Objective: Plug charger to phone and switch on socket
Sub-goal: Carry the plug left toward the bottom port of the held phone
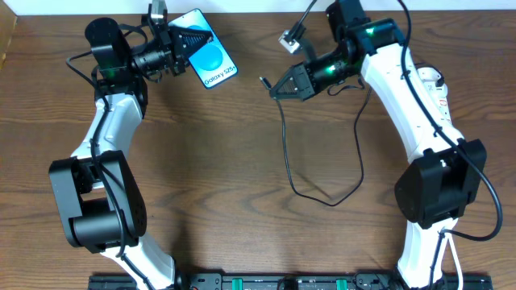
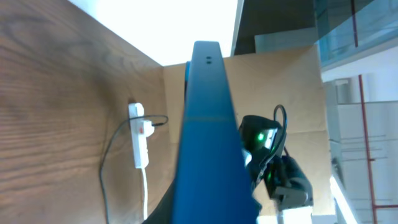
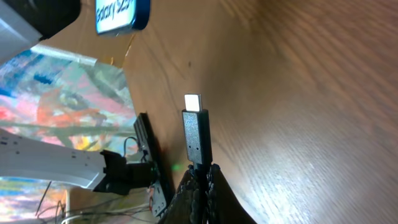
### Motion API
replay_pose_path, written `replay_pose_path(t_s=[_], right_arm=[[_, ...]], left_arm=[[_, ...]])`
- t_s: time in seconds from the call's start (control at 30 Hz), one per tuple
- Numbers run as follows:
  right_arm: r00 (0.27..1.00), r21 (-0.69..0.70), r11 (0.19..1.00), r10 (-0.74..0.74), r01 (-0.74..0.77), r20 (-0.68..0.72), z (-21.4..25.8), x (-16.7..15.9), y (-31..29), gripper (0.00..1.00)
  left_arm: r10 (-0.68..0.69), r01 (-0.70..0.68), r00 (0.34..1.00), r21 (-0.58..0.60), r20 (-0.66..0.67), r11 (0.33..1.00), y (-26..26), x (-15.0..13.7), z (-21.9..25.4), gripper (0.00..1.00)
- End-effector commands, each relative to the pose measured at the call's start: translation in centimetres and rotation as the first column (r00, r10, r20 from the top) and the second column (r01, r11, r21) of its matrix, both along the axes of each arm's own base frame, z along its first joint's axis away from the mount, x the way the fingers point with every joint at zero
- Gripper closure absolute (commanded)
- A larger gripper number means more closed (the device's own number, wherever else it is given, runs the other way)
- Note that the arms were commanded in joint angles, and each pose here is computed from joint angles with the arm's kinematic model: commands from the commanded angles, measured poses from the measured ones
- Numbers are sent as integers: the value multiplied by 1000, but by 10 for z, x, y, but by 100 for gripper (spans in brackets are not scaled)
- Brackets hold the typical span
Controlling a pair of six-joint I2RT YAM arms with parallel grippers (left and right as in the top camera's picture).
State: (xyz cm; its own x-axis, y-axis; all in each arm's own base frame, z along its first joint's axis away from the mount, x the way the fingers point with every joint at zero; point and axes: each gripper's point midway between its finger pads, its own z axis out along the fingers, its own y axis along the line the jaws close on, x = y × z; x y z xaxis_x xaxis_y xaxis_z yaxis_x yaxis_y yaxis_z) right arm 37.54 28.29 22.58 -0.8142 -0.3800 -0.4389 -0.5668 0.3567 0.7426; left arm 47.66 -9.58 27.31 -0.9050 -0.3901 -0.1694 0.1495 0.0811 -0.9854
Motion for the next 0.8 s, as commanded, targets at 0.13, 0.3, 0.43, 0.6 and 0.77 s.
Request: replay_pose_path(t_s=[0.13,0.3,0.43,0.6,0.77], right_arm=[[999,93,995,39,-41,16,27,-12,9,99],[996,109,990,83,-88,44,30,-21,26,99],[992,112,987,114,-119,51,31,-31,42,99],[994,84,990,108,-110,32,28,-35,56,99],[991,82,988,130,-133,41,29,-45,72,99]], left_arm=[[5,-7,999,-35,-37,999,0,-1,19,93],[44,-45,998,-35,-37,998,3,5,19,93],[47,-49,998,-35,-35,998,3,5,19,92],[42,-43,999,-30,-25,999,4,4,19,92],[18,-18,1000,-19,-1,1000,8,0,19,93]])
